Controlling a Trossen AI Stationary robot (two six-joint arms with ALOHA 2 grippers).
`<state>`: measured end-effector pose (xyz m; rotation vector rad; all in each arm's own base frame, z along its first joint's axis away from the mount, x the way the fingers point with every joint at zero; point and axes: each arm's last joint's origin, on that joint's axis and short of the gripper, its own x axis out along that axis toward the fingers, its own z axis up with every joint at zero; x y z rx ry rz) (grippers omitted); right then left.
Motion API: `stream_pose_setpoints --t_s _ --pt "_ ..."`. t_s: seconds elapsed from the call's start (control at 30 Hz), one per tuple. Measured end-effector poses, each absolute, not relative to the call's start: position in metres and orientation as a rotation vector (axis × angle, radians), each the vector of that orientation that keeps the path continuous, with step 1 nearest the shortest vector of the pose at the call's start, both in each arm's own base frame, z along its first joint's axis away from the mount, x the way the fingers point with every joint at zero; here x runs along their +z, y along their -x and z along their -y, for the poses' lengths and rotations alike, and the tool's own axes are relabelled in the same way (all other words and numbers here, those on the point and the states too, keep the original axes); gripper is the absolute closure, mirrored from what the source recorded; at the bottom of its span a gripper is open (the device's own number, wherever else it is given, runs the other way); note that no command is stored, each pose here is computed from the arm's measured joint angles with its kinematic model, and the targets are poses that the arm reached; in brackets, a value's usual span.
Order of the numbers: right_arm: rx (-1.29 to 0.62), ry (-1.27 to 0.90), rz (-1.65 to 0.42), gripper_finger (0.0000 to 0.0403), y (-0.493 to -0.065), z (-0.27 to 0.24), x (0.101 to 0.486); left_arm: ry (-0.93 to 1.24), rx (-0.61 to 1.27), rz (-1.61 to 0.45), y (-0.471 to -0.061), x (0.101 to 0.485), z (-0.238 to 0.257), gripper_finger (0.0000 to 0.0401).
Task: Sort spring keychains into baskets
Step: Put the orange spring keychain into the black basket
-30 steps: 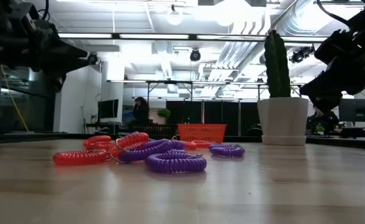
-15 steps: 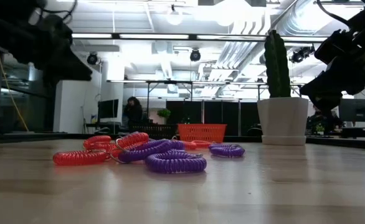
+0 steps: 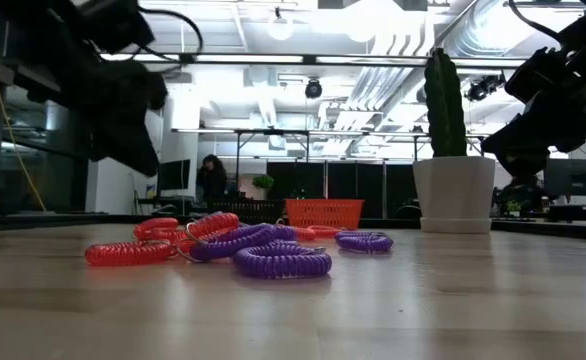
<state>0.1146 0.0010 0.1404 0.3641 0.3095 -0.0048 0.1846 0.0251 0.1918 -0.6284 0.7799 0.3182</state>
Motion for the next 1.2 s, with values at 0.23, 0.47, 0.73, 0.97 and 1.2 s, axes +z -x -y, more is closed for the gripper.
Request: stream_pose_setpoints --t_s 0.23,0.47,0.73,0.97,1.2 --pt "-0.005 -0.364 -0.309 0.0391 -0.115 -0.001 0.14 0.866 0.325 -0.87 -0.211 0.182 -0.025 0.0302" --pt "-0.005 -0.364 -0.309 0.0391 -0.115 -0.001 0.14 1.002 0.358 -0.847 -0.23 0.18 -0.027 0.0301" --pt "-0.005 -0.364 -0.308 0.0391 -0.115 -0.001 0.141 1.088 0.407 -0.876 -0.235 0.169 -0.028 0.0237" --pt "-0.005 -0.364 -0.308 0.0391 -0.115 -0.001 0.141 1.102 0.42 -0.92 -0.238 0.159 -0.028 0.0195" --pt "-0.005 -0.364 -0.308 0.0391 -0.115 -0.001 0.141 1.123 0.438 -0.95 -0.24 0.152 -0.028 0.0195"
